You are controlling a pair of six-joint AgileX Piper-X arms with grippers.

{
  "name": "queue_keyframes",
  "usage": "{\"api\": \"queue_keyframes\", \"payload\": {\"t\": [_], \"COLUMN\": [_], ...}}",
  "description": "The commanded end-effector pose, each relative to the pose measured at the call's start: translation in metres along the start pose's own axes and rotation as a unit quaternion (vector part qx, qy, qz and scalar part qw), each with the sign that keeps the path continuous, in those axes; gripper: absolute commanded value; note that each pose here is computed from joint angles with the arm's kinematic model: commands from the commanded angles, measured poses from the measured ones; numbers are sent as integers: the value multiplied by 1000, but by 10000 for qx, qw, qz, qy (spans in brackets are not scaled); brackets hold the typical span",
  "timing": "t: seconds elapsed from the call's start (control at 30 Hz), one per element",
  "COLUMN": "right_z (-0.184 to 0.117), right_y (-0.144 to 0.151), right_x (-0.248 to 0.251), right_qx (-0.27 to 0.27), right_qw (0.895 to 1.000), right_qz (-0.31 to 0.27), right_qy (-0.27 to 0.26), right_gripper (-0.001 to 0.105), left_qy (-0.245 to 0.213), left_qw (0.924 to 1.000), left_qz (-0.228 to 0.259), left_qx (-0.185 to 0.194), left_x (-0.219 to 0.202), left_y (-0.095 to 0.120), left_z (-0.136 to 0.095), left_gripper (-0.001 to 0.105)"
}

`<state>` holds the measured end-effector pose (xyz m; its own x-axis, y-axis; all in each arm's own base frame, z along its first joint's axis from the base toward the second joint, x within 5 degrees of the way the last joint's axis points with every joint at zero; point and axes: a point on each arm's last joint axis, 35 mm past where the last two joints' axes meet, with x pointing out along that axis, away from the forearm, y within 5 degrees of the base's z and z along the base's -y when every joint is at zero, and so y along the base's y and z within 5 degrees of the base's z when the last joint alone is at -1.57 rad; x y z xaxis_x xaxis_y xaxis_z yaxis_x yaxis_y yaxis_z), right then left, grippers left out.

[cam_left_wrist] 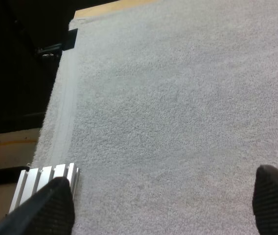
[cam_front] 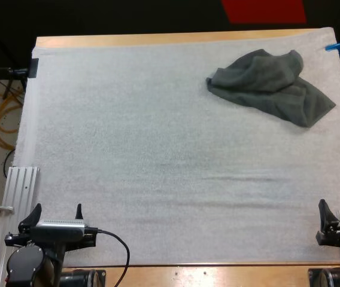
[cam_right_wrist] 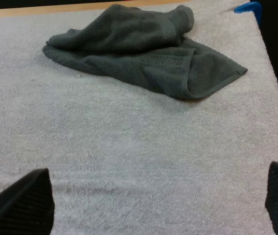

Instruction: Pick towel from pile fold and stack

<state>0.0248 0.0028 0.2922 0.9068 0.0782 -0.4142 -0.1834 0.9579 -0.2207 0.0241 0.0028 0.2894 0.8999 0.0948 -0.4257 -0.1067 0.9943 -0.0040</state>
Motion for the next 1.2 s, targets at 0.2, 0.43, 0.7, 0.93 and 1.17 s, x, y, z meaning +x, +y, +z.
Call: {"api": "queue_keyframes", "payload": {"t": [0.2,0.43,0.7,0.93,1.17], "right_z": [2,3,25,60,98], "right_y": [-1,-1,-6,-15,-23], "right_x": [1,0,-8,-5,9], "right_qx": [-36,-41,-41,-24,141], "right_qw": [10000,10000,9998,9996,9957], "right_qz": [-7,-8,-38,273,918], "right_qy": [-20,-71,-203,-88,36], "right_gripper": [85,85,85,85,85], "left_qy": [-57,-198,-454,-220,141], "left_qw": [9999,9986,9874,9654,9343], "left_qz": [-160,-480,-1479,-2548,-3493], "left_qx": [-27,30,318,518,690], "left_x": [2,2,-3,13,32], "left_y": [-1,-3,-11,-31,-54], "left_z": [3,6,30,79,109], "left_gripper": [72,72,72,72,72]}}
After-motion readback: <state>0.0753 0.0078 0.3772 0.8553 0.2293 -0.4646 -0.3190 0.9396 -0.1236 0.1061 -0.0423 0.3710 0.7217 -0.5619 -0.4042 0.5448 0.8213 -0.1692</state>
